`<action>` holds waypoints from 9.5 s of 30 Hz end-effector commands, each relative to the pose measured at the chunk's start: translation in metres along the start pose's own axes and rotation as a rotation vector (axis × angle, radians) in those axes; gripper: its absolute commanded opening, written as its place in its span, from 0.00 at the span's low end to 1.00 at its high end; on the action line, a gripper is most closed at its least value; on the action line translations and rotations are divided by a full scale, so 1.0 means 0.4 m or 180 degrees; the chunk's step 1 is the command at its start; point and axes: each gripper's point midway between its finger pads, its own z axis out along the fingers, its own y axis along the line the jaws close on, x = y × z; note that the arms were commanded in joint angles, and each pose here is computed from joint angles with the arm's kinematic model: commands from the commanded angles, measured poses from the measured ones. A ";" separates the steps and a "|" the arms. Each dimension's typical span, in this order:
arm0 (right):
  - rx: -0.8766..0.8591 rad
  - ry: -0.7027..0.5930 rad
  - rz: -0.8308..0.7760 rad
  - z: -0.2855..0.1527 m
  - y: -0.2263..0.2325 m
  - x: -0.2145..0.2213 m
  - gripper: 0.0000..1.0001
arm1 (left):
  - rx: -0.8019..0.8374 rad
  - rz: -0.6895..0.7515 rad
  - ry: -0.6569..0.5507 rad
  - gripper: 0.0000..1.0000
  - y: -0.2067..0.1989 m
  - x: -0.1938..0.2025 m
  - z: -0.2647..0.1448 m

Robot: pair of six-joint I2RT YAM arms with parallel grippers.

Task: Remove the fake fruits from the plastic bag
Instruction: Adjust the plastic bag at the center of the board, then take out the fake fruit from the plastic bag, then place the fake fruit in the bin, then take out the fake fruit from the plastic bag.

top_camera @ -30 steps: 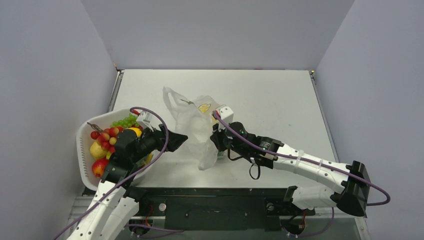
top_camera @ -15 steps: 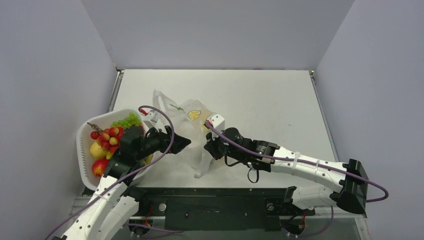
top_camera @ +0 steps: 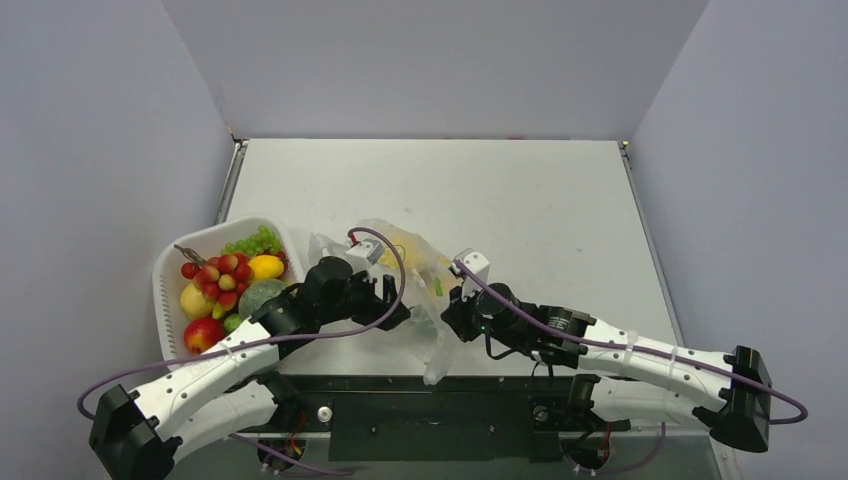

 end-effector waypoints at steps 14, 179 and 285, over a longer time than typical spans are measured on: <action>0.0134 -0.0345 0.0128 -0.030 -0.005 -0.083 0.00 | -0.0629 0.0104 -0.0446 0.45 0.058 -0.099 0.092; 0.0835 -0.0442 0.0394 -0.008 -0.133 -0.053 0.00 | 0.0311 0.0027 -0.1115 0.85 -0.223 -0.237 0.013; 0.2026 -0.0101 0.0371 0.036 -0.341 -0.090 0.62 | -0.0672 -0.1545 -0.0810 0.78 0.016 -0.174 0.375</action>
